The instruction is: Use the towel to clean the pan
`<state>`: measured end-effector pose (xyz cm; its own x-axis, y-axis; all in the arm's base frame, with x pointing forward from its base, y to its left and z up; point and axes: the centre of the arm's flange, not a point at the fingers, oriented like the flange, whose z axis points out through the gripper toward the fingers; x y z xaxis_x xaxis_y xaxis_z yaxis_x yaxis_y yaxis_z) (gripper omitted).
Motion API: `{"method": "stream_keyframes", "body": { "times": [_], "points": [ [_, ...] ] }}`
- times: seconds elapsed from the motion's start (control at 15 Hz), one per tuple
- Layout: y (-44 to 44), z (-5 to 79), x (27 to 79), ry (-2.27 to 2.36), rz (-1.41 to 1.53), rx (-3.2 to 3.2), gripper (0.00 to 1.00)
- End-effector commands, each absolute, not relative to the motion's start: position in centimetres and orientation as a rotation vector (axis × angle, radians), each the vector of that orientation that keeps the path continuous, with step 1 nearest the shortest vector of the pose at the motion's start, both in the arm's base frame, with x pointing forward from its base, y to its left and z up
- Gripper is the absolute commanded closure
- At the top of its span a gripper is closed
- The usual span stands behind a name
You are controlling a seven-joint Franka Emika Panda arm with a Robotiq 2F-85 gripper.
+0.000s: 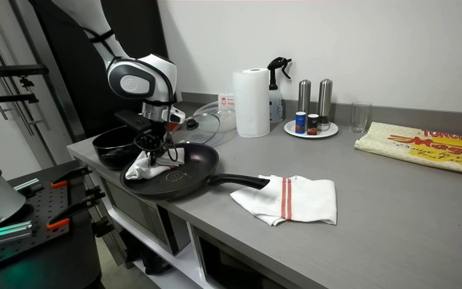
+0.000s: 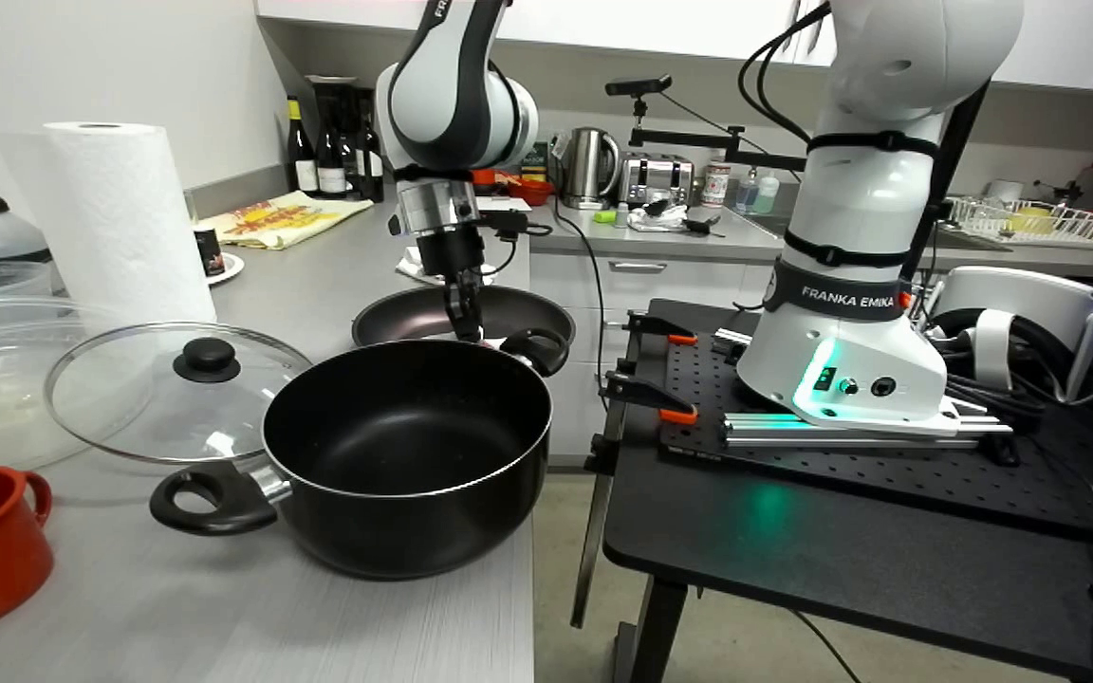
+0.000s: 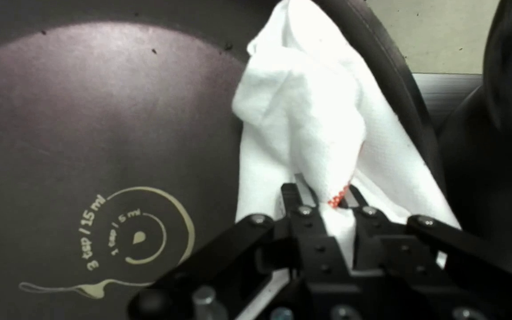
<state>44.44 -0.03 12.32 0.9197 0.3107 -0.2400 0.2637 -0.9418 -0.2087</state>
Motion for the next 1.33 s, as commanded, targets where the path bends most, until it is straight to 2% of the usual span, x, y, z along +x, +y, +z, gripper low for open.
{"method": "stream_keyframes", "body": {
  "times": [0.0,0.53,1.27],
  "points": [
    [0.3,12.1,46.3,-0.430,0.402,-2.889,0.97],
    [0.3,12.6,49.1,-0.407,0.319,-2.925,0.97],
    [-1.0,14.7,52.0,-0.288,0.012,-3.131,0.97]
  ]
}}
